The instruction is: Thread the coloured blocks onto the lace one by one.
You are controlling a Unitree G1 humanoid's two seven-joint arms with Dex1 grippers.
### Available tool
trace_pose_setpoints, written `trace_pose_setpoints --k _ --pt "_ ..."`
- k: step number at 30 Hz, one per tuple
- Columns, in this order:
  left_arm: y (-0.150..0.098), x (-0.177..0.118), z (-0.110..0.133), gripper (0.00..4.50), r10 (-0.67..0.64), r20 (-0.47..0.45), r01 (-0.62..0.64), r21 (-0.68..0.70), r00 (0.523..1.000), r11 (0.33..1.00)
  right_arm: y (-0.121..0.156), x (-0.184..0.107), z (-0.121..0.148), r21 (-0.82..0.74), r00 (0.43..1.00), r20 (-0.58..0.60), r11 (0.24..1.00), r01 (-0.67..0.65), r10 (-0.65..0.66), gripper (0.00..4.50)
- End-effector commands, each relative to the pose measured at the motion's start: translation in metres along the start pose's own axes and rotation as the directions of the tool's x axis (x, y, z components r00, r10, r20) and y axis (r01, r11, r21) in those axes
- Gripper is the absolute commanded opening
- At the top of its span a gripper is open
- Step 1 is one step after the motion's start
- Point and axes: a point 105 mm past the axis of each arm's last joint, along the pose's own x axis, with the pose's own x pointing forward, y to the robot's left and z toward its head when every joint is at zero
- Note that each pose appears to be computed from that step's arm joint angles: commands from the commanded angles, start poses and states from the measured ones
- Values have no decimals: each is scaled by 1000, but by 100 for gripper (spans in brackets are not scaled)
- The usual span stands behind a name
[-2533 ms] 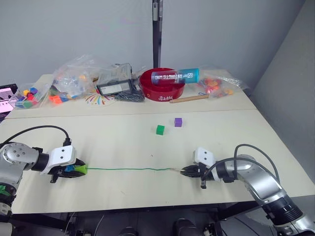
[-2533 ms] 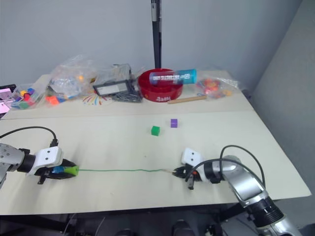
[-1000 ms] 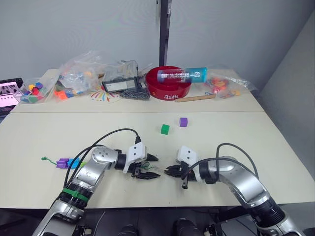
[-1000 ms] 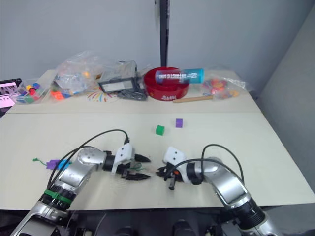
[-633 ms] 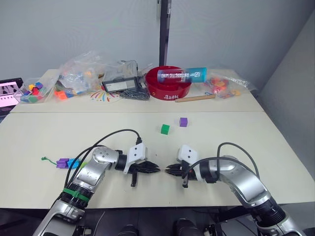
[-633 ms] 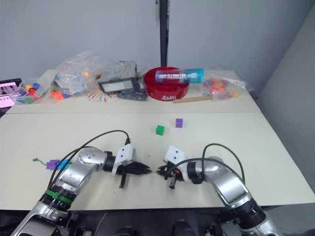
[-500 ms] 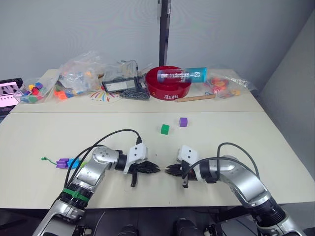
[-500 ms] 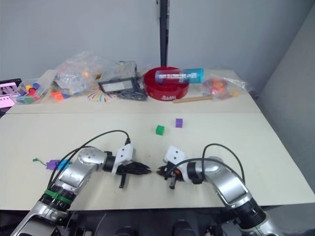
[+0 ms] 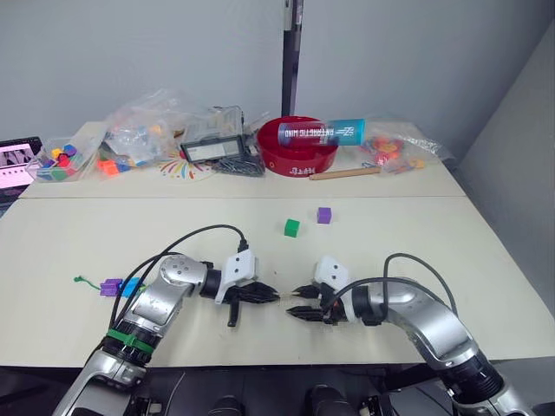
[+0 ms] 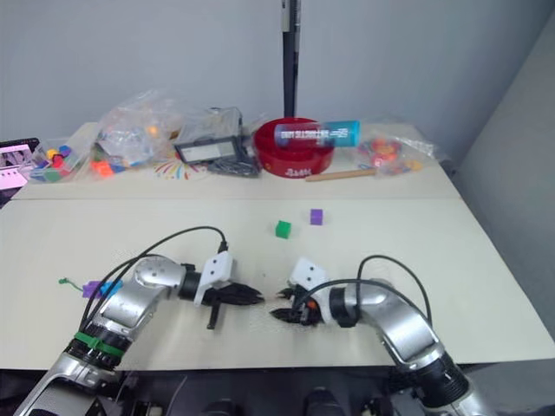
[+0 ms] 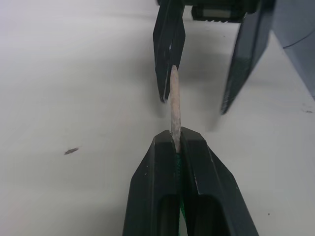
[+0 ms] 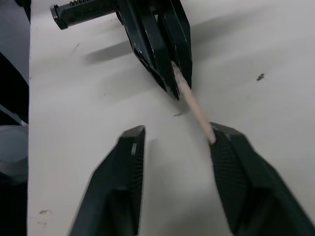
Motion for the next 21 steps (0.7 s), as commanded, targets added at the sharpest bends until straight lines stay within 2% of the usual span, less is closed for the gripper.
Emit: trace_pose_setpoints --k 1,4,6,10,12,16,20,21 --pt "9 -12 10 0 50 6 -50 50 999 998 -19 -24 25 56 981 140 990 128 -135 340" --pt "8 -14 8 0 57 -1 -57 45 998 997 -34 -32 30 125 947 196 964 233 -255 447" --pt "8 -16 6 0 59 -4 -59 42 998 997 -58 -38 22 161 894 177 908 386 -412 449" --pt "6 -18 5 0 59 -10 -58 41 998 997 -94 -36 13 183 733 143 746 640 -665 449" --pt "6 -18 5 0 58 -11 -58 40 998 998 -101 -32 15 208 680 152 696 688 -718 449" --pt "5 -19 4 0 61 -15 -60 42 998 997 -119 -22 20 283 531 165 555 782 -831 449" --pt "7 -22 5 0 72 -20 -71 45 997 996 -136 -10 21 322 425 154 452 832 -892 449" --pt "7 -22 5 0 73 -20 -72 46 997 996 -140 -6 22 316 414 151 440 840 -898 449"
